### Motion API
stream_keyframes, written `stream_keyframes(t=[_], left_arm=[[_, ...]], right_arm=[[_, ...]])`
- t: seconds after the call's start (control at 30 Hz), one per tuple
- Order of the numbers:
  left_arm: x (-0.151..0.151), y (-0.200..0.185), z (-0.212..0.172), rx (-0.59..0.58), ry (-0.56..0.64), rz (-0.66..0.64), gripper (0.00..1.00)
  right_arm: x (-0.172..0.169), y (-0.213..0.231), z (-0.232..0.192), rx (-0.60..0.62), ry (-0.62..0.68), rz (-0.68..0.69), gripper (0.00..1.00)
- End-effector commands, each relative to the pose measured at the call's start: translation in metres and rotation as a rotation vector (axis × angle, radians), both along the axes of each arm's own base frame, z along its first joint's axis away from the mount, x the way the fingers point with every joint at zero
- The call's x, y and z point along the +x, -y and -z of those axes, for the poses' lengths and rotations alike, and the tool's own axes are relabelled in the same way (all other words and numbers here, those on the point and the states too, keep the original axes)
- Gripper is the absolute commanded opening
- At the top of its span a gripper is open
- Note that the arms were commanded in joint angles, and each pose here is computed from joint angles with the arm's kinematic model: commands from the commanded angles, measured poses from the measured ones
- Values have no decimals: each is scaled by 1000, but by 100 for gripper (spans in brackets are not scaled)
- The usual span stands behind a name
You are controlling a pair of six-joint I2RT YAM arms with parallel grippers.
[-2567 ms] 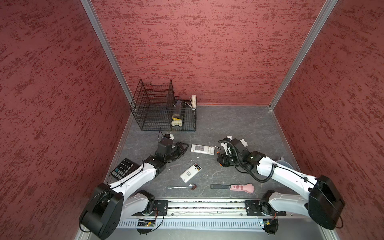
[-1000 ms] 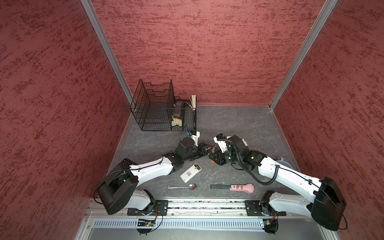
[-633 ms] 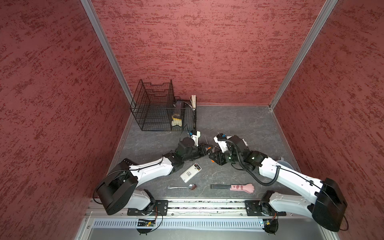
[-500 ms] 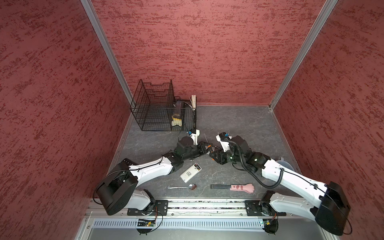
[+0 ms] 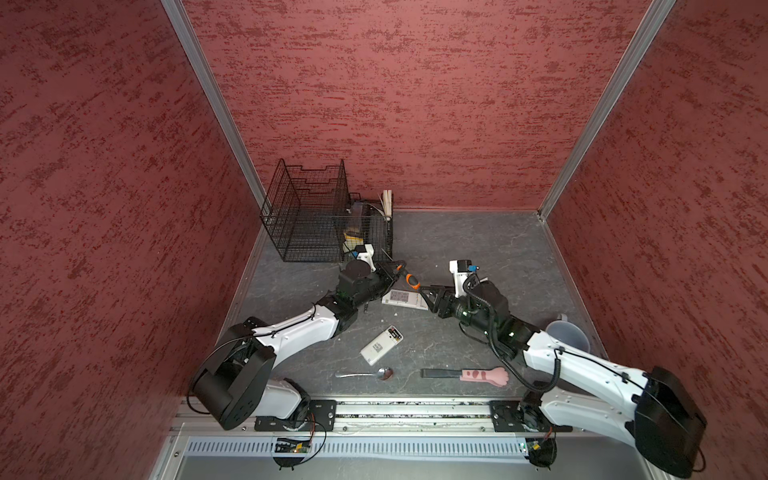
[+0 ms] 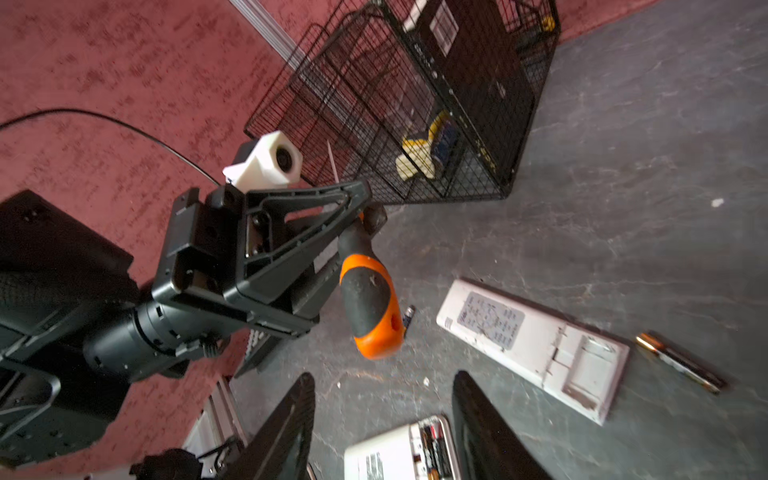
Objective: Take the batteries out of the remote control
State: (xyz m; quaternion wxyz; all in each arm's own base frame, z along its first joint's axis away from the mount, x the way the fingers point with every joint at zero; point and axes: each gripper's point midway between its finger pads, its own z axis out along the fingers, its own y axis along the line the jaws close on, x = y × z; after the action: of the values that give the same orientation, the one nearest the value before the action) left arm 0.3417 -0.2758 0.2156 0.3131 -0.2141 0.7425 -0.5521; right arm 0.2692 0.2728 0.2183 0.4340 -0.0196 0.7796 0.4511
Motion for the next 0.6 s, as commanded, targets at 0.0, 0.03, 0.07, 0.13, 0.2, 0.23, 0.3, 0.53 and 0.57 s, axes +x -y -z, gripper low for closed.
stream_keyframes(t=[0.0, 0.03, 0.07, 0.13, 0.2, 0.23, 0.3, 0.53, 0.57], left_arm=[[5, 0, -32, -69, 51, -20, 0], [5, 2, -33, -71, 52, -18, 0], [5, 3, -33, -71, 51, -17, 0], [4, 5, -34, -72, 53, -15, 0], [3, 8, -35, -76, 54, -7, 0], [2, 10, -36, -77, 56, -5, 0], [1, 12, -37, -78, 57, -1, 0], [-6, 21, -35, -79, 54, 20, 0], [-7, 22, -35, -80, 54, 21, 0]], right_arm=[[11, -8, -41, 146, 86, 28, 56], [13, -10, -42, 151, 88, 22, 56], [14, -14, -43, 158, 88, 16, 56], [18, -19, -42, 160, 83, 9, 56], [20, -22, -42, 166, 82, 6, 56], [21, -23, -42, 168, 81, 5, 56], [24, -25, -43, 166, 85, 6, 54], [31, -33, -46, 166, 90, -4, 45], [32, -34, -47, 167, 90, -4, 44]])
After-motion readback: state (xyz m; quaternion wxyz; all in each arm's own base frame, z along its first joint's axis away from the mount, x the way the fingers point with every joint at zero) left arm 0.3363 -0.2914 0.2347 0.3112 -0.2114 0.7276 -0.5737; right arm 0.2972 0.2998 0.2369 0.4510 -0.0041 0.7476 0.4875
